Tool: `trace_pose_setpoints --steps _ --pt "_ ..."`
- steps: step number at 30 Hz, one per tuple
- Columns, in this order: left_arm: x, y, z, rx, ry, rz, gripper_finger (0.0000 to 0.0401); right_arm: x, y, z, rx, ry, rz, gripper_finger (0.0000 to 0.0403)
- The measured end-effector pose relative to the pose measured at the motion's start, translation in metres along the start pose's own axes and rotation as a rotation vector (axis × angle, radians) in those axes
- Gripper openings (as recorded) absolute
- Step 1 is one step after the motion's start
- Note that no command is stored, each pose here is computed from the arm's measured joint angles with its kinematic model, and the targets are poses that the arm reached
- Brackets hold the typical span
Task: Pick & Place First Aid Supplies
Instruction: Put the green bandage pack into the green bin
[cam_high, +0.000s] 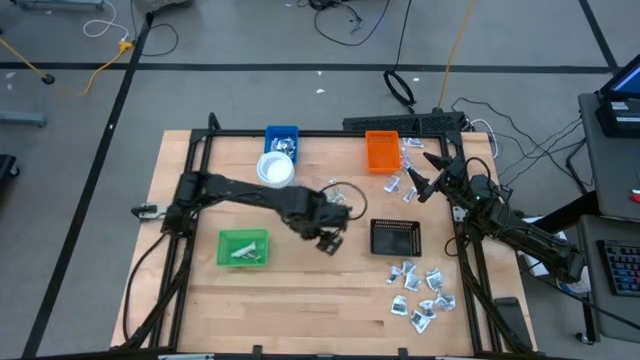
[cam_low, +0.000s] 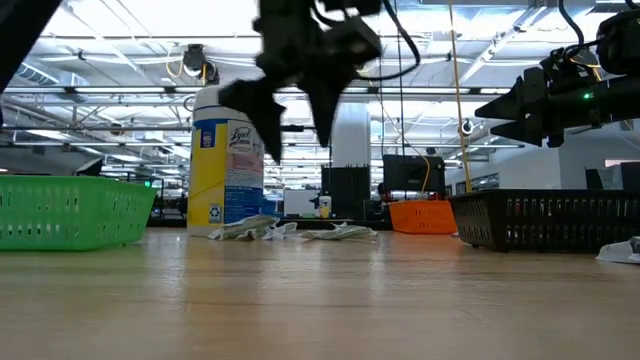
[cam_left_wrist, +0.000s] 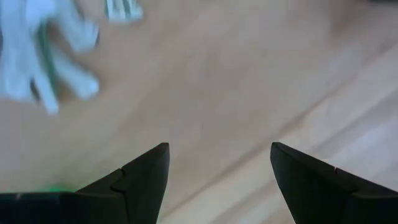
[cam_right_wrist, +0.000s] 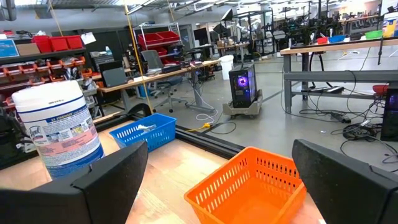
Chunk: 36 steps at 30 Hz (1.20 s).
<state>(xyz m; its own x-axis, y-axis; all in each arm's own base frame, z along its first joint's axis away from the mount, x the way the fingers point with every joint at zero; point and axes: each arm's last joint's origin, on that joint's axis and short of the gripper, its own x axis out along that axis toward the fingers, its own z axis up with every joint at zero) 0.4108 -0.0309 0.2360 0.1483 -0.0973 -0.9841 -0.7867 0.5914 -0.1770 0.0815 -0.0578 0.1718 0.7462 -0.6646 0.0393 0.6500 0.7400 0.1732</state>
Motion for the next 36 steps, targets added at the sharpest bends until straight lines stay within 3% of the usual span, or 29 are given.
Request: trace_pose_setpoints --steps 8,16,27,36 --pt "0.014 0.009 0.055 -0.027 -0.038 -0.006 0.0273 0.0 0.0 0.0 0.0 0.0 0.0 0.0393" --pt "0.028 0.028 0.088 -0.001 -0.059 -0.004 0.025 0.0 0.0 0.0 0.0 0.0 0.0 0.0393" --pt "0.056 0.042 0.092 0.313 0.027 0.041 0.0244 0.0 0.0 0.0 0.0 0.0 0.0 0.0393" --pt "0.077 0.054 0.09 0.386 0.0 0.136 0.0241 0.0 0.0 0.0 0.0 0.003 -0.001 0.0393"
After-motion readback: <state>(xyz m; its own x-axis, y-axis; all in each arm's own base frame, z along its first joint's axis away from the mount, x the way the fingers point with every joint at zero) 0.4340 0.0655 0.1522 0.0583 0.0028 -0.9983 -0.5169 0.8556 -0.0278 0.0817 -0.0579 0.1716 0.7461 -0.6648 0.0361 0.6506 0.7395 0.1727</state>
